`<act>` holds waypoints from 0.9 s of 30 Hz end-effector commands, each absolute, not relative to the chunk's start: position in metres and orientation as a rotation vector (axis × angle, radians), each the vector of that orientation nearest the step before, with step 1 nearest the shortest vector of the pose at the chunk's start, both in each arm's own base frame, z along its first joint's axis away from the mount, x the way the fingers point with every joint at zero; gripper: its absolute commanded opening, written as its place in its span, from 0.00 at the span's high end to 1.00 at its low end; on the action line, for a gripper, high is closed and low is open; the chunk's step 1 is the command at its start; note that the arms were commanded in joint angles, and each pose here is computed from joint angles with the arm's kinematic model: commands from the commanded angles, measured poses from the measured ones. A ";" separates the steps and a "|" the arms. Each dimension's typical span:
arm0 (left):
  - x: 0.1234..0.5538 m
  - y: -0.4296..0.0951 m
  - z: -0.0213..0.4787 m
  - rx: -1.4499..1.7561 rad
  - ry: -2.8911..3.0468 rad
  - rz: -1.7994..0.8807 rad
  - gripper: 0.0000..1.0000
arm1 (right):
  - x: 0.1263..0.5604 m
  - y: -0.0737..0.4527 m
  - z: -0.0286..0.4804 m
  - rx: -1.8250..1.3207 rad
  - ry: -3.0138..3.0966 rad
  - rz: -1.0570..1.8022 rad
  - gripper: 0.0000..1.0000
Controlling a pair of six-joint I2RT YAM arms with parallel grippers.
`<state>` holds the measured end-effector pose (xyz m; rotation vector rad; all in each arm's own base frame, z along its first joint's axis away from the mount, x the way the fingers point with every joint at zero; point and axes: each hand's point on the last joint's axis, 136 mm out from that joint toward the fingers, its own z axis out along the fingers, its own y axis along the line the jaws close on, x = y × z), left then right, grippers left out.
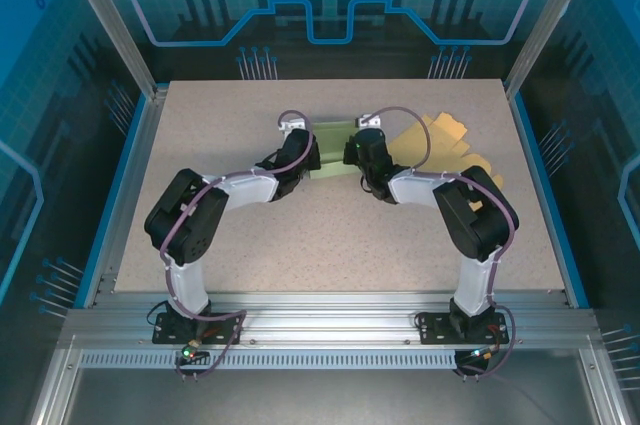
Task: Fold the paper box
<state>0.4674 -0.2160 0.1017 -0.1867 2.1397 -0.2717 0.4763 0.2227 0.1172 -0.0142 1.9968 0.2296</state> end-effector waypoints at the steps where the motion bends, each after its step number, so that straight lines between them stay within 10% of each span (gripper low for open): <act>1: 0.452 -0.287 0.143 -0.076 2.045 -0.588 0.97 | 0.442 0.288 0.119 -0.189 1.988 0.446 1.00; 27: 0.337 -0.277 0.110 0.278 2.013 -1.003 0.57 | 0.385 0.236 0.061 -0.152 2.071 0.348 1.00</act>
